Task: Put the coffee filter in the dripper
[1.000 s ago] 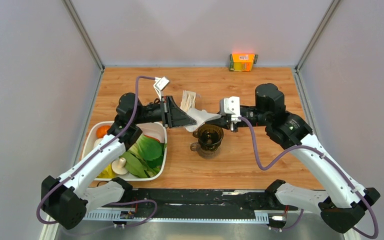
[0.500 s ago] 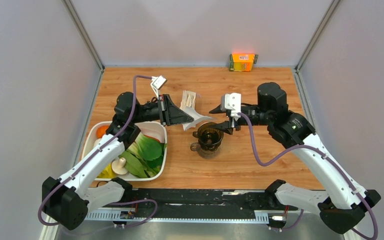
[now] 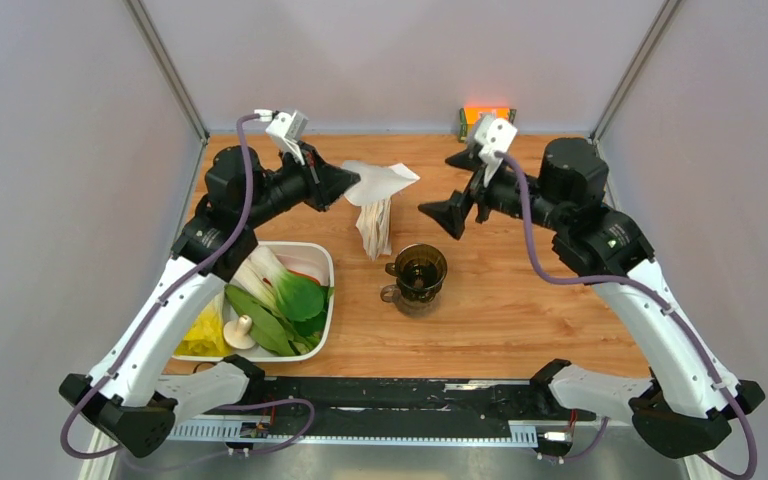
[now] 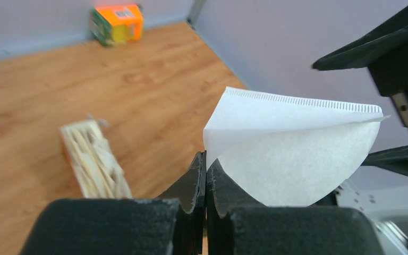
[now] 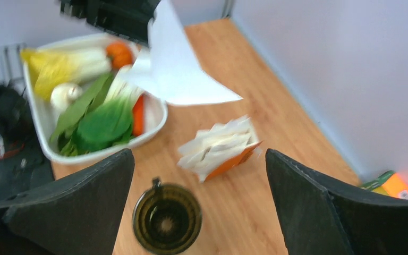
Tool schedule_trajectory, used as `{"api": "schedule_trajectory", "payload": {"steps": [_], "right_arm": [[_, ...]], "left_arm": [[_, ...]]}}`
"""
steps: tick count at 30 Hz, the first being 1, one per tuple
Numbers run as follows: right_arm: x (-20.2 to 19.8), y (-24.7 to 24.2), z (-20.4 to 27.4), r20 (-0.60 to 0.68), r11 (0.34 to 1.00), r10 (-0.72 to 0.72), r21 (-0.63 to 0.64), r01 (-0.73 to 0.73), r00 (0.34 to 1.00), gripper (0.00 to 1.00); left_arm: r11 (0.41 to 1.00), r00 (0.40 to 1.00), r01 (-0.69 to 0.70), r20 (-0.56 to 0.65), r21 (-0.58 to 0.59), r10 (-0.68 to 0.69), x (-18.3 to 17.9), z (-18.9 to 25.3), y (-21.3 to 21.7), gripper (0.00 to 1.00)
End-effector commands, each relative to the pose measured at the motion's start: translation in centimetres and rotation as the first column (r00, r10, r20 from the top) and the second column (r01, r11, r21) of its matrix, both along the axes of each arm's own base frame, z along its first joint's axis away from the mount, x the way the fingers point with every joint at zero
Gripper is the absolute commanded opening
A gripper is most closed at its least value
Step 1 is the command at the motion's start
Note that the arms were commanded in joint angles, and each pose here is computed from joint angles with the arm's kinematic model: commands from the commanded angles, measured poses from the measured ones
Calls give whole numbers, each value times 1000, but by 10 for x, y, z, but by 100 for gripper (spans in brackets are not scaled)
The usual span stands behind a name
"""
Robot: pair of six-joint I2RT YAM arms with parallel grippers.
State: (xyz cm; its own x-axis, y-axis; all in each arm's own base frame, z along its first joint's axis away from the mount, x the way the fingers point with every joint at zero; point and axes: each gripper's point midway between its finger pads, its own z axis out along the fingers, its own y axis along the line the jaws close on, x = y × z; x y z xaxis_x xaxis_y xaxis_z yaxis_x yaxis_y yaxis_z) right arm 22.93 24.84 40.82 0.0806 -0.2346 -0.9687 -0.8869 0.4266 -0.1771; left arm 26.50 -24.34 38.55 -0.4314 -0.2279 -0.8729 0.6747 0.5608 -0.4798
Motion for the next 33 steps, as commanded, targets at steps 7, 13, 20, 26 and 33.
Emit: {"api": "schedule_trajectory", "payload": {"steps": [7,13,20,26,33], "right_arm": [[33,-4,119,21,918,-192,356,172,981,100],[-3,-6,114,248,961,-58,275,-13,967,85],[-14,-21,77,334,991,-39,137,-8,942,73],[-25,-21,58,402,997,51,28,-68,914,69],[-29,-6,52,442,983,180,-59,-171,879,49]], "left_arm": [[912,884,-363,380,191,273,34,67,26,0],[960,903,-219,409,176,131,12,77,9,0],[995,968,-53,251,84,30,1,63,9,0],[966,958,258,134,-26,-252,-26,61,-6,0],[902,908,419,66,-107,-414,-49,60,-18,0]]}}
